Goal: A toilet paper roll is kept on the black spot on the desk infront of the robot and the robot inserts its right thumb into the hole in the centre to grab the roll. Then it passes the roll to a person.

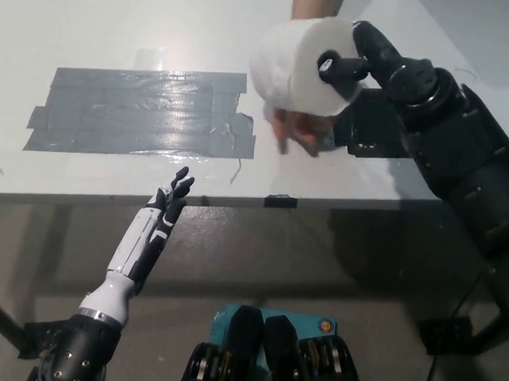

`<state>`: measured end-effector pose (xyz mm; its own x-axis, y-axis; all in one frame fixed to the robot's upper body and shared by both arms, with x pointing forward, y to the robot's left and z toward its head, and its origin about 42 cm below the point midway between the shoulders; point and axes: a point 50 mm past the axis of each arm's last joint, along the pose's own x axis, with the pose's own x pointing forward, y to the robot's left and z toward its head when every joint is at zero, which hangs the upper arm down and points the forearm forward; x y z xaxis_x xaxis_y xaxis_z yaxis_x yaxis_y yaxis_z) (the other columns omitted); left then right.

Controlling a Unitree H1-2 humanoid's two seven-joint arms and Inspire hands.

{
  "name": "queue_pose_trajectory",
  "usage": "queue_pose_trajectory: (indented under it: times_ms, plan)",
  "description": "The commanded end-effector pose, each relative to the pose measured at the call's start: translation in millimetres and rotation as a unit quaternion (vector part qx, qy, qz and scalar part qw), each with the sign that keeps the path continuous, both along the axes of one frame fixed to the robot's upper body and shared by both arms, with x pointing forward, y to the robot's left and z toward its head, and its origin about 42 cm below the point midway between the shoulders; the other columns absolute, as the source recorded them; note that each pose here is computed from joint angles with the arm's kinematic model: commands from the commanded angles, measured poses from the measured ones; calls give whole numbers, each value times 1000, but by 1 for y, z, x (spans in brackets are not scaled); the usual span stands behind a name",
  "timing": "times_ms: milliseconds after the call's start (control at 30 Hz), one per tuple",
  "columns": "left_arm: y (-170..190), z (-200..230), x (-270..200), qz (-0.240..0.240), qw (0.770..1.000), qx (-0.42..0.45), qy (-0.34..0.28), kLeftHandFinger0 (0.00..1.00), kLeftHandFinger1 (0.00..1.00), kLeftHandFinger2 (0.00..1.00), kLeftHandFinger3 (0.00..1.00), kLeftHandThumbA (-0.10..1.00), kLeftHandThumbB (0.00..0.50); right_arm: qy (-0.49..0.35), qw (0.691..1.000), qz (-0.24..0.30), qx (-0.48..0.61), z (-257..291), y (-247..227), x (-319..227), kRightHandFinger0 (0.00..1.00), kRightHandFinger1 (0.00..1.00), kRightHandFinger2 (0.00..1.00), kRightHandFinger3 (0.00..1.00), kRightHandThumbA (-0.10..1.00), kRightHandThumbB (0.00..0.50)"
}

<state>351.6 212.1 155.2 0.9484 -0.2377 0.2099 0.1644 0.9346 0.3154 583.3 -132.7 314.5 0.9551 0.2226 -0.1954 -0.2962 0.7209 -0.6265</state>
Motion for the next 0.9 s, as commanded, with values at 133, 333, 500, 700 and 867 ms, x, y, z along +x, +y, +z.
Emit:
queue_pose_trajectory:
  times_ms: [133, 333, 500, 700, 867]
  plan:
    - [-3, 23, 8, -18, 999, 0, -32, 1000, 1000, 1000, 1000, 1000, 185, -7, 993, 73, -95, 53, 4, 6, 1000, 1000, 1000, 1000, 578, 493]
    - [-2, 24, 9, -16, 999, 5, -36, 1000, 1000, 1000, 1000, 1000, 187, 22, 993, 79, -85, 50, -6, 6, 1000, 1000, 1000, 1000, 548, 498]
    - [-2, 24, 9, -16, 999, 10, -36, 1000, 1000, 1000, 1000, 1000, 182, 22, 991, 75, -108, 49, -14, 7, 1000, 1000, 1000, 1000, 615, 500]
    - [-3, 24, 10, -16, 999, 6, -36, 1000, 1000, 1000, 1000, 1000, 173, 15, 993, 66, -98, 53, -23, 7, 1000, 1000, 1000, 1000, 609, 500]
    - [-2, 24, 10, -16, 999, 9, -36, 1000, 1000, 1000, 1000, 1000, 178, -12, 995, 56, -88, 74, -32, 6, 1000, 1000, 1000, 1000, 633, 500]
